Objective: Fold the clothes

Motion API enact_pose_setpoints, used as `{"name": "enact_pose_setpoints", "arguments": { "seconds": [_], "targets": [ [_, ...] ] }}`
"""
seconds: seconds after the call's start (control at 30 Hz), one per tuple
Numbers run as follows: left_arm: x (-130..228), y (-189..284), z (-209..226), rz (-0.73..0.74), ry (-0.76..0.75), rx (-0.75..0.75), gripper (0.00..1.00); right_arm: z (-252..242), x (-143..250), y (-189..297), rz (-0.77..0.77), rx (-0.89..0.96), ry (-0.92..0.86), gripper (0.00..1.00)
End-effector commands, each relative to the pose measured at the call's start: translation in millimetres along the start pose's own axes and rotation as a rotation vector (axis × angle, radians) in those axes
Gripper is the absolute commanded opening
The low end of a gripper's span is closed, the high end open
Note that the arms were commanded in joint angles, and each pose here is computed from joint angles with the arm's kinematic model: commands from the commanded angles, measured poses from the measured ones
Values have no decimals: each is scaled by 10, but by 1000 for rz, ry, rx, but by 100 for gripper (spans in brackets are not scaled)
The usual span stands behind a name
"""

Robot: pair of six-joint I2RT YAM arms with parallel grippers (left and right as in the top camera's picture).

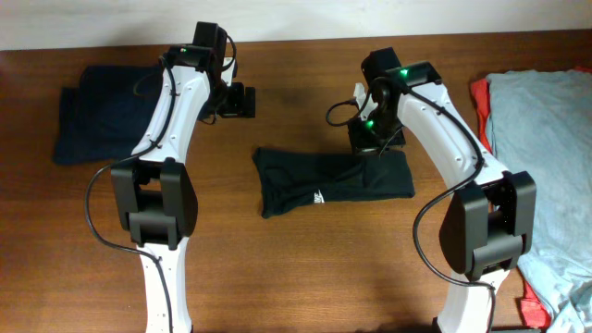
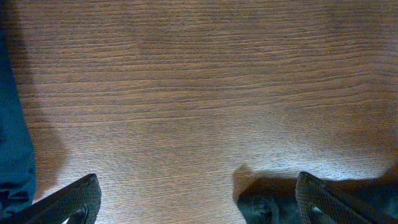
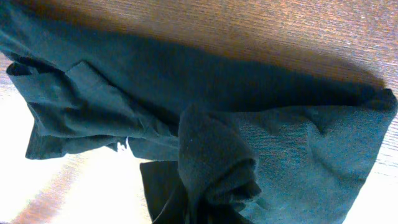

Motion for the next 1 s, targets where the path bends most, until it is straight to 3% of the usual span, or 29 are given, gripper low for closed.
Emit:
{"name": "enact_pose_setpoints", "arguments": {
  "seconds": [0.0,0.13,0.2,0.3,0.43,0.57,0.8,0.97],
  "targets": [
    [-15,-16,-18,-2,-5,11,99,-13,3,-105,29,15,13,4],
    [-15,-16,-18,-2,-5,11,99,-1,1,-144,38,15,16,9],
    [-15,-14,-18,-3,-5,11,99,29,6,-152,40,12,23,18],
    [-15,-16,-18,-2,-5,11,99,92,13,-164,40,0,36,42],
    [-15,-14,-18,-3,-5,11,99,194,20,-174,43,-58,49,52],
    [-14,-17,-18,-2,-5,11,99,207,-4,-155,31,-112,98,52],
    [-15,-14,-18,-3,-5,11,99,-71,6,-87,58,-105,15,50],
    [-15,-16,-20,-2,-5,11,99,-208,61,-78,90,11,-2,36]
  ]
}}
Point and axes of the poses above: each gripper's point midway between its finger pads, its own y axis back along the fingers, its own z axis along the line the jaws close on, x = y × z, the point moved 9 cm from there along y, back along the fingers, and after that the axes turned 4 degrees about -y, right-handed, at the moved point
